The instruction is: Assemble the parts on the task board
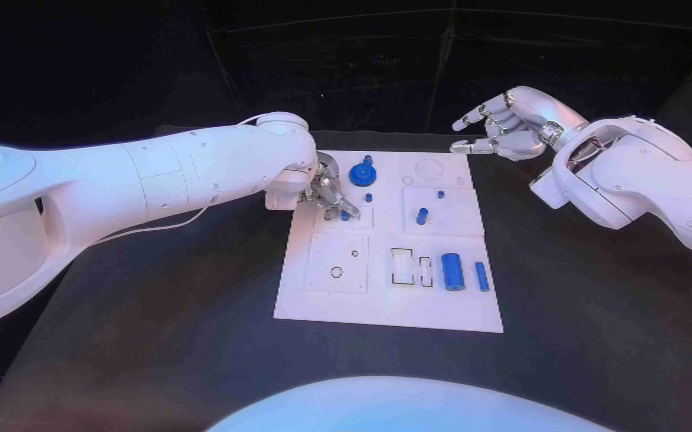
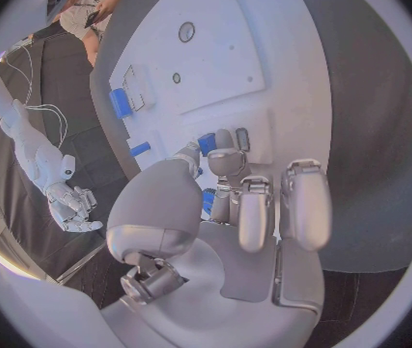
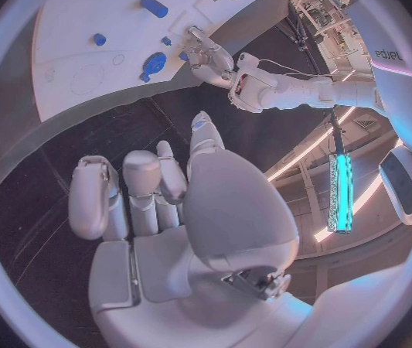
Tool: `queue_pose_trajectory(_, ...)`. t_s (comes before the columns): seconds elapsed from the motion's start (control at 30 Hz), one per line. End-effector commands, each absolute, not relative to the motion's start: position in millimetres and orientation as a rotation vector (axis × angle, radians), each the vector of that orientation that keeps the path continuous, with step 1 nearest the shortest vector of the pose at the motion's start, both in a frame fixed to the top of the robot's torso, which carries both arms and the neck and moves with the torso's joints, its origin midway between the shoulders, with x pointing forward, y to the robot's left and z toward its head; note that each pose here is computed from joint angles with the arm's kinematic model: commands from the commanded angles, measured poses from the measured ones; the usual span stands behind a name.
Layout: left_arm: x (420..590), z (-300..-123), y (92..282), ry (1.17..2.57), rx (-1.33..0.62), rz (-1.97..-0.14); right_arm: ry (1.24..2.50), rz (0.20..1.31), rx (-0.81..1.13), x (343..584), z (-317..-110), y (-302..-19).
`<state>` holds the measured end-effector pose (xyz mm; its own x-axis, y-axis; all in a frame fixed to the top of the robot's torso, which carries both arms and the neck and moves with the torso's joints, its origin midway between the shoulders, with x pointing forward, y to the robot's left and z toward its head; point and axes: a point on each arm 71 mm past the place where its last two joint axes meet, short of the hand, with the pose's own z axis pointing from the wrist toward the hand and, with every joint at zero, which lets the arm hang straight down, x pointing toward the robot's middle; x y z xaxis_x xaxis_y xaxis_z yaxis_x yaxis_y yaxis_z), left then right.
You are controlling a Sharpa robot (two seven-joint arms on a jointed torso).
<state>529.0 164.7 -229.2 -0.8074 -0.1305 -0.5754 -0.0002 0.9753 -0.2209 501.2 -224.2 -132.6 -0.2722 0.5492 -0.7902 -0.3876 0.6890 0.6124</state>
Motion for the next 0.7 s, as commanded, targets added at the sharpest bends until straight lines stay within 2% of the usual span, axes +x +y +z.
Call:
queue_pose_trajectory(0.03,530.8,-221.4,165.8,2.461,-0.096,-0.279,1.607,0.907,0.128,501.3,-130.7,-224.0)
queue_pose_trajectory(0.43,531.5,-188.9,163.7,2.367,-0.165,-0.405,1.602,0.9,0.132,504.0,-131.3,-226.7)
queue_pose_trajectory(0.6,536.0,-177.4,173.8,2.338,-0.208,-0.423,1.603,0.898,0.133,504.7,-131.6,-227.3)
queue_pose_trajectory(0.7,544.4,-173.5,187.0,2.333,-0.227,-0.391,1.604,0.896,0.134,504.7,-131.7,-227.8)
